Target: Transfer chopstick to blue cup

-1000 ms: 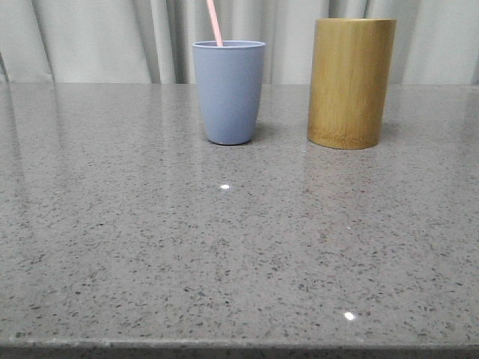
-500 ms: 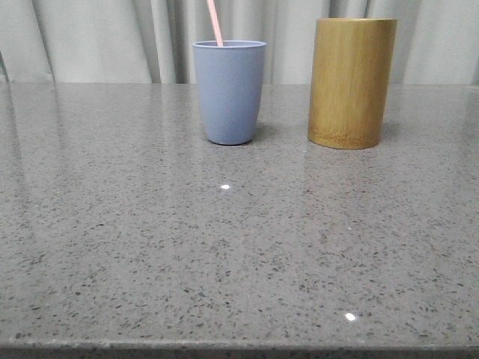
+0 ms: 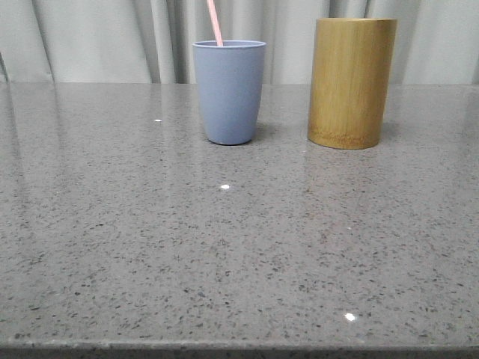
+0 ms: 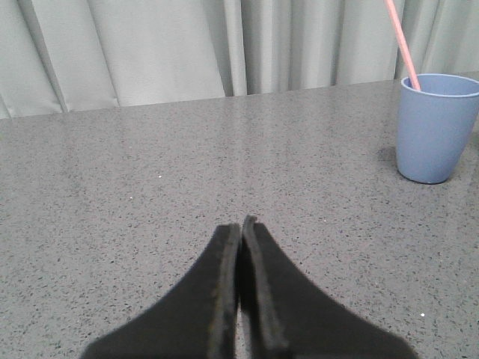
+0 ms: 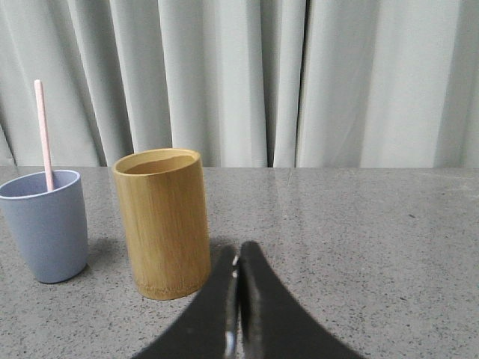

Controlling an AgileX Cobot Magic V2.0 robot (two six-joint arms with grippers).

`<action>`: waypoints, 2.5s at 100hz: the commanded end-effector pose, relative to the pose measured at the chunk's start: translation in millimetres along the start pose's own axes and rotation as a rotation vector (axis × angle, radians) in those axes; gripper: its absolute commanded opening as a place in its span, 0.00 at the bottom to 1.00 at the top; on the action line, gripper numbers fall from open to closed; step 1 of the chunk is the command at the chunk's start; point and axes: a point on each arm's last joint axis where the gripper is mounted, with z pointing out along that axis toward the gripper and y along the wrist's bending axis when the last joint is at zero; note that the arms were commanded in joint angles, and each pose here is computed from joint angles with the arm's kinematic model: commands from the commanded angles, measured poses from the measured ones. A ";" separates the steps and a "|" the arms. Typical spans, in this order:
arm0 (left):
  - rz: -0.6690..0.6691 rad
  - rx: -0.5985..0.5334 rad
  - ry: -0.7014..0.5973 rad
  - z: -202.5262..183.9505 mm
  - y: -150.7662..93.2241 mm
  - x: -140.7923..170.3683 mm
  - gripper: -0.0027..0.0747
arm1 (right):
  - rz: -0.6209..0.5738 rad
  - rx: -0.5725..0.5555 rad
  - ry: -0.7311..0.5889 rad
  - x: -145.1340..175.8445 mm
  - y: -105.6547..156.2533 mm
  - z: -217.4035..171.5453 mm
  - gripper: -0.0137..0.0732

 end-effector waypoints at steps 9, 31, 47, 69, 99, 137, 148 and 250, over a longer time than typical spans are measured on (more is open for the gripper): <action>-0.007 0.004 -0.159 4.4 -0.2 -7.1 0.01 | -0.006 0.000 -0.108 -16.3 1.0 0.0 0.04; -0.082 0.001 -0.192 15.4 1.2 26.0 0.01 | -0.006 0.000 -0.108 -16.3 1.0 0.0 0.04; -0.084 -0.082 -0.232 11.8 6.7 37.0 0.01 | -0.006 0.000 -0.108 -16.3 1.0 0.0 0.04; -0.085 -0.171 -0.224 6.7 11.1 61.7 0.01 | -0.006 0.000 -0.108 -16.3 1.0 0.0 0.04; -0.085 -0.188 -0.221 6.6 12.0 62.6 0.01 | -0.006 0.000 -0.108 -16.3 1.0 0.0 0.04; -0.085 -0.188 -0.221 6.6 12.0 62.6 0.01 | -0.006 0.000 -0.108 -16.3 1.0 0.0 0.04; -0.085 -0.188 -0.221 6.6 12.0 62.6 0.01 | -0.006 0.000 -0.108 -16.3 1.0 0.0 0.04; -0.085 -0.188 -0.221 6.6 12.0 62.6 0.01 | -0.127 0.098 -0.089 30.5 -10.7 -14.1 0.04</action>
